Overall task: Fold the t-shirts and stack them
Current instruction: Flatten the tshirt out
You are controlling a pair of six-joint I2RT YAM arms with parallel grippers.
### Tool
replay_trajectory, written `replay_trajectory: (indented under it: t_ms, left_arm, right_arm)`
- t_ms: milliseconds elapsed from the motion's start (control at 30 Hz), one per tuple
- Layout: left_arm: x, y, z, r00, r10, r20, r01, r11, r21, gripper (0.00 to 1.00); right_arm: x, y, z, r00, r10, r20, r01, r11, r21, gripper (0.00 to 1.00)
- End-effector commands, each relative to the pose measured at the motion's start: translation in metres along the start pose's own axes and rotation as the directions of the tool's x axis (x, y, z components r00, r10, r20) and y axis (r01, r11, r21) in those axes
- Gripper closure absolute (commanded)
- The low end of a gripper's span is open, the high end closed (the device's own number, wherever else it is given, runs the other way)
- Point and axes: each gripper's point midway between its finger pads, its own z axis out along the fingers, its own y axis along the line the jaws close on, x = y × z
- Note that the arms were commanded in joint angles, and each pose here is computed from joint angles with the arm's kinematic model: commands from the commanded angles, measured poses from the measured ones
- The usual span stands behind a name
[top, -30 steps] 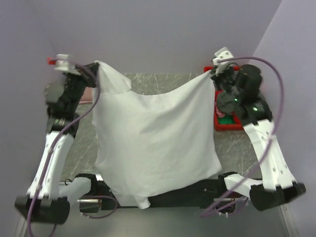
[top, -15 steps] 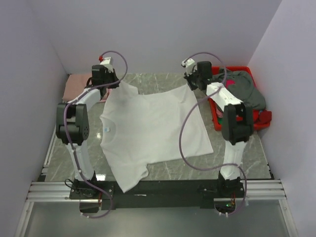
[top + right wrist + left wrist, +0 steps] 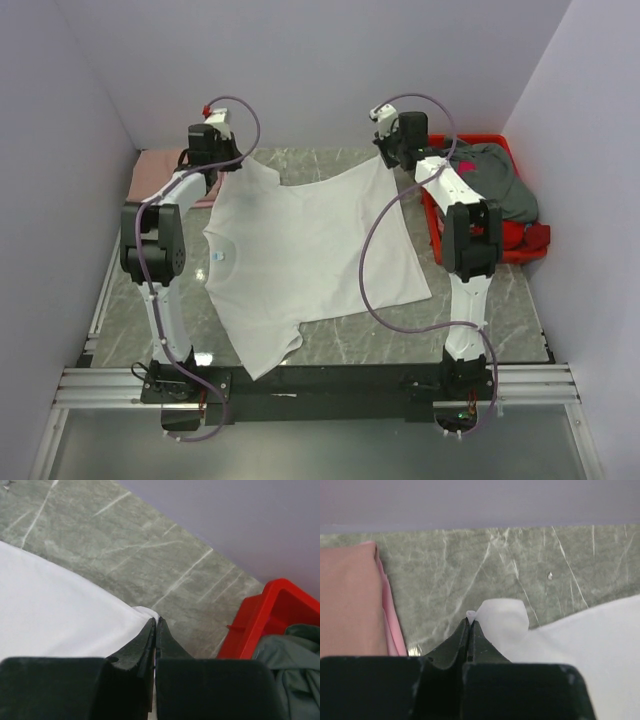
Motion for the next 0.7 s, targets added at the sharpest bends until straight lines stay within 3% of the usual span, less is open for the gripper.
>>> replay_trajectory:
  t_ms: [0, 367, 667]
  left_arm:
    - [-0.047, -0.017, -0.034, 0.992, 0.051, 0.119, -0.057, 0.997, 0.047, 1.0]
    - [-0.038, -0.017, -0.068, 0.992, 0.059, 0.115, -0.064, 0.997, 0.042, 1.0]
    - [-0.049, -0.012, -0.073, 0.988, 0.081, 0.128, -0.084, 0.996, 0.019, 1.0]
  right_arm:
    - [-0.02, -0.026, -0.027, 0.997, 0.02, 0.072, -0.024, 0.998, 0.053, 1.0]
    - [0.001, -0.022, -0.01, 0.999, -0.004, 0.049, 0.003, 1.0, 0.028, 1.0]
    - [0.001, -0.012, 0.024, 0.989, -0.128, 0.076, 0.128, 0.992, -0.004, 1.0]
